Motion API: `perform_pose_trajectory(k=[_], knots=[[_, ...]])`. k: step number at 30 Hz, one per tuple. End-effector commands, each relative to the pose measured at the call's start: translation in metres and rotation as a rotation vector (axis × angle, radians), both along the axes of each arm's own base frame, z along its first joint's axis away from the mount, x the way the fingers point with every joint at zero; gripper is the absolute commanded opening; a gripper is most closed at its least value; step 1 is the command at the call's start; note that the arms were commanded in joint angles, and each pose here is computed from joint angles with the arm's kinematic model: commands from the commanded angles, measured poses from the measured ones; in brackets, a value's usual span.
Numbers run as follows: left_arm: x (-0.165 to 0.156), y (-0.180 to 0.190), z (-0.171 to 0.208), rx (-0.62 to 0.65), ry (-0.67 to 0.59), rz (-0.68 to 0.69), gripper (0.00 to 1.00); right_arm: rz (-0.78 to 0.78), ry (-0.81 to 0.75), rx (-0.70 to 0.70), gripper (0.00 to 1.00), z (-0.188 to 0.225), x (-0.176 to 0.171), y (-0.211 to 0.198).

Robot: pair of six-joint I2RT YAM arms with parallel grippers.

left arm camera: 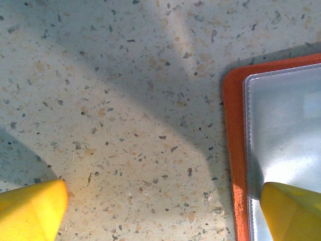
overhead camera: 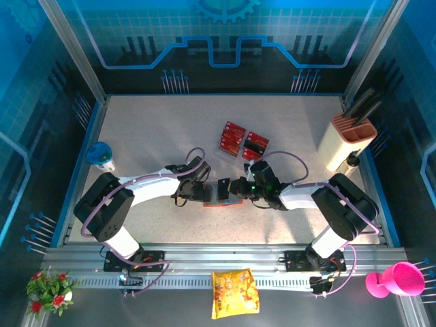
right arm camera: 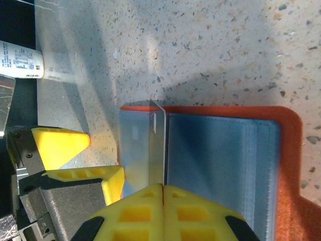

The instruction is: Put the credit cards into the card holder

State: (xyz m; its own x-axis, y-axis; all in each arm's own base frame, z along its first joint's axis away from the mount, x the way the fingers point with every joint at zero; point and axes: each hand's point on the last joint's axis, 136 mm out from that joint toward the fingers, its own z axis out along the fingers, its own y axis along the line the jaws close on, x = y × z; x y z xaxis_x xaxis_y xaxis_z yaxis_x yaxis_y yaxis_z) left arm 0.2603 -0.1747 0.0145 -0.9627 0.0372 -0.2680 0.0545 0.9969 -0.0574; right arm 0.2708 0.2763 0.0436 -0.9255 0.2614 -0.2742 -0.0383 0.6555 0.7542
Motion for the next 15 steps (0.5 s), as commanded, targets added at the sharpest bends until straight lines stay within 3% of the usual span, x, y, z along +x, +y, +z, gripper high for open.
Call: perform_pose_trajectory(k=[1,15], knots=[[-0.0098,0.0062,-0.0136,0.034,0.041,0.008,0.99,0.041,0.028,-0.034,0.0,-0.0106,-0.0137,-0.0008],[-0.0087,0.005,-0.0136,0.031,0.041,0.007,0.99,0.06,0.045,-0.048,0.0,-0.0113,-0.0218,-0.0036]])
